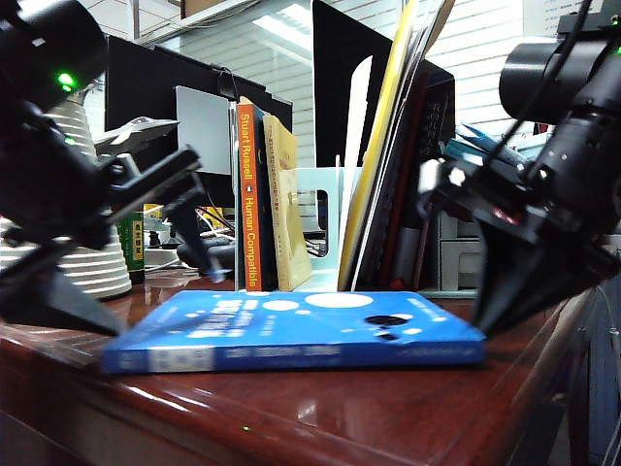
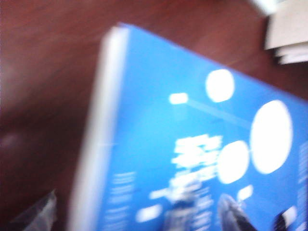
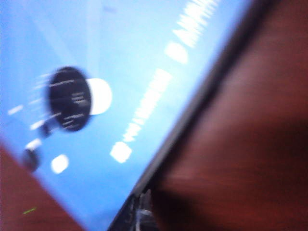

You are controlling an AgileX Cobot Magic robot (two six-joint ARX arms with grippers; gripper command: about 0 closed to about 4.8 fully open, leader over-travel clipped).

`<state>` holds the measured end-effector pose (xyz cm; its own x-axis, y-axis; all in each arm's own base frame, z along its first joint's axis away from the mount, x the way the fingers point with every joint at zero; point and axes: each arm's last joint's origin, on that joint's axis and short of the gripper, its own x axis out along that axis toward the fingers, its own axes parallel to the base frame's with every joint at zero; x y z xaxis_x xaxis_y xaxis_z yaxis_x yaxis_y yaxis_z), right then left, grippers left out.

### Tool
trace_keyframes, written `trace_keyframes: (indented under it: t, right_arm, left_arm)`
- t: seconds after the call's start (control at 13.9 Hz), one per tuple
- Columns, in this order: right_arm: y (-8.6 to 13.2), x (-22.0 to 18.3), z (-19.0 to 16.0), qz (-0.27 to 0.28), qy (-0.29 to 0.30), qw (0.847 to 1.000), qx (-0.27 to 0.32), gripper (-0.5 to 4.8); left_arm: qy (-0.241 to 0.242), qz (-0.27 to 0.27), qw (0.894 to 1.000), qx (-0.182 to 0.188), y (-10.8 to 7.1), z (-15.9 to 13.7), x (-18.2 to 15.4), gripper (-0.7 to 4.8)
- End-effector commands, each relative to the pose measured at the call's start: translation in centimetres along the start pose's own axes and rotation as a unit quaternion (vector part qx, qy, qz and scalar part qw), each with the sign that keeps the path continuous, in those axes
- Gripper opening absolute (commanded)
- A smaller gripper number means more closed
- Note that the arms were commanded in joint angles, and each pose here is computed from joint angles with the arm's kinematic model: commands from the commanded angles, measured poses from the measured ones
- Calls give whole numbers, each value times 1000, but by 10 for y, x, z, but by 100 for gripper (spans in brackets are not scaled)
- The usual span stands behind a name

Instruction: Pick up the blue book and put it on the bookshelf.

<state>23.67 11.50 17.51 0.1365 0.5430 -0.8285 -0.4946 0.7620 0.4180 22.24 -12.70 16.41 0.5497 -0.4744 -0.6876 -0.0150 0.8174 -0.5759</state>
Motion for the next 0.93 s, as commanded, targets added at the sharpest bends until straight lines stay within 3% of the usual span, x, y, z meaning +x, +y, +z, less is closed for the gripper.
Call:
trace_keyframes:
  t: [0.07, 0.36, 0.57, 0.72, 0.86, 0.93]
  right_arm:
    - [6, -1, 2, 59, -9, 998, -9, -1]
    - [8, -1, 3, 93, -8, 996, -10, -1]
    - [9, -1, 3, 98, -8, 995, -9, -1]
    - [5, -4, 4, 6, -19, 1000, -12, -1]
    - [3, -16, 9, -117, -52, 992, -18, -1]
    - [4, -24, 14, -152, -84, 984, -26, -1]
  left_arm:
    - [-3, -24, 1000, 5, -1, 1, 4, 479]
    - [-69, -85, 994, 22, -18, 19, 3, 479]
    - [-84, -100, 990, 59, -37, 40, 10, 479]
    - [-110, -88, 988, 70, -44, 49, 6, 479]
    - [-102, -37, 992, 65, -41, 49, 4, 479]
    - [-94, -12, 994, 63, -39, 47, 2, 479]
